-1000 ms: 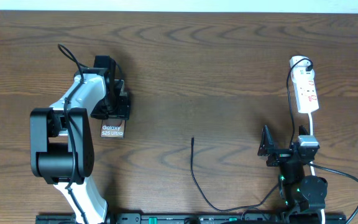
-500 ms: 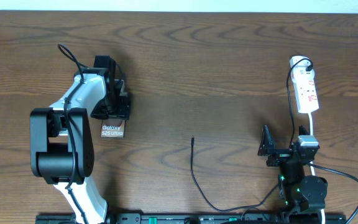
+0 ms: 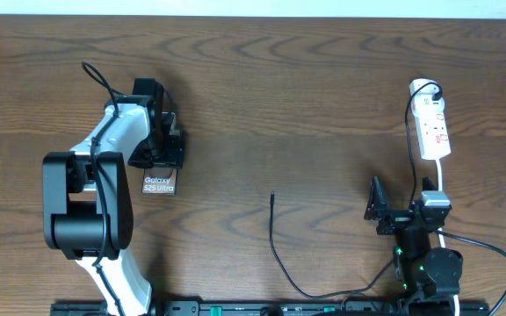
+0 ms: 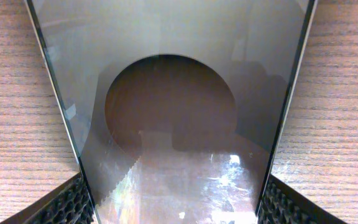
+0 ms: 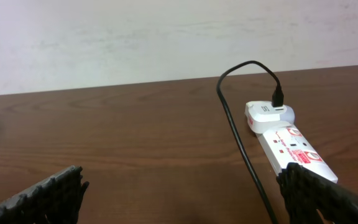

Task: Plug charger to phone and switch on socket
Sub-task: 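Lower the left gripper and close it on the phone's sides, then lift the phone with the left gripper and tilt it upright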

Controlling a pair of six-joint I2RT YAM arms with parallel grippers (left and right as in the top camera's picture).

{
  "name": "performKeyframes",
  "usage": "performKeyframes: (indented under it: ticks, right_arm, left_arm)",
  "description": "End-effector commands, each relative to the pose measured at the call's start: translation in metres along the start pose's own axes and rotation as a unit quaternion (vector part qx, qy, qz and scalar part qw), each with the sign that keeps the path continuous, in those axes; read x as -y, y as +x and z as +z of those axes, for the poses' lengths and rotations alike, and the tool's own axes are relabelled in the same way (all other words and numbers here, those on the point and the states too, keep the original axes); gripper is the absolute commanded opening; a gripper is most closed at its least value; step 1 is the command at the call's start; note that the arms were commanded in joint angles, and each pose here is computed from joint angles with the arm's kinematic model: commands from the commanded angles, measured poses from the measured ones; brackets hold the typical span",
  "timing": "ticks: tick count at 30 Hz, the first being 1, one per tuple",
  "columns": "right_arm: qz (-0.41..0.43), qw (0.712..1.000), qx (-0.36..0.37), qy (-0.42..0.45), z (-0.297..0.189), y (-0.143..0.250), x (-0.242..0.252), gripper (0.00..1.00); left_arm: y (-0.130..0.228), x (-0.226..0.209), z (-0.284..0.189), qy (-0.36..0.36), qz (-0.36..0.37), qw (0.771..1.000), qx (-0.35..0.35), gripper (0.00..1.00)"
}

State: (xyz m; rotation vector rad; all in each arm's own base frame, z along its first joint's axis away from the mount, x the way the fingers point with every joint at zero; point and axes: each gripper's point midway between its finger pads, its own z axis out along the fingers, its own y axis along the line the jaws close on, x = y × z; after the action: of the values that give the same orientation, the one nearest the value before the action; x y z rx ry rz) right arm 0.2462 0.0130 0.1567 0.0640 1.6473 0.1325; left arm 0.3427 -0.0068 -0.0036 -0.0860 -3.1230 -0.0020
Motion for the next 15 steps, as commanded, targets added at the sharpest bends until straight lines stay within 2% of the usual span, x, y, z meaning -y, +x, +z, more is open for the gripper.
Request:
performKeyframes:
  ticks: [1,15]
  right_arm:
    - [0.007,1.000,-0.002,-0.007,0.000,0.001,-0.003,0.99]
    - [0.007,1.000,-0.002,-0.007,0.000,0.001,-0.003,0.99]
  left_arm:
    - [0.011,-0.003,0.007,-0.004,-0.006,1.000,-0.020,0.07]
    - [0.001,-0.003,-0.028,-0.006,-0.007,0.999,0.033,0.07]
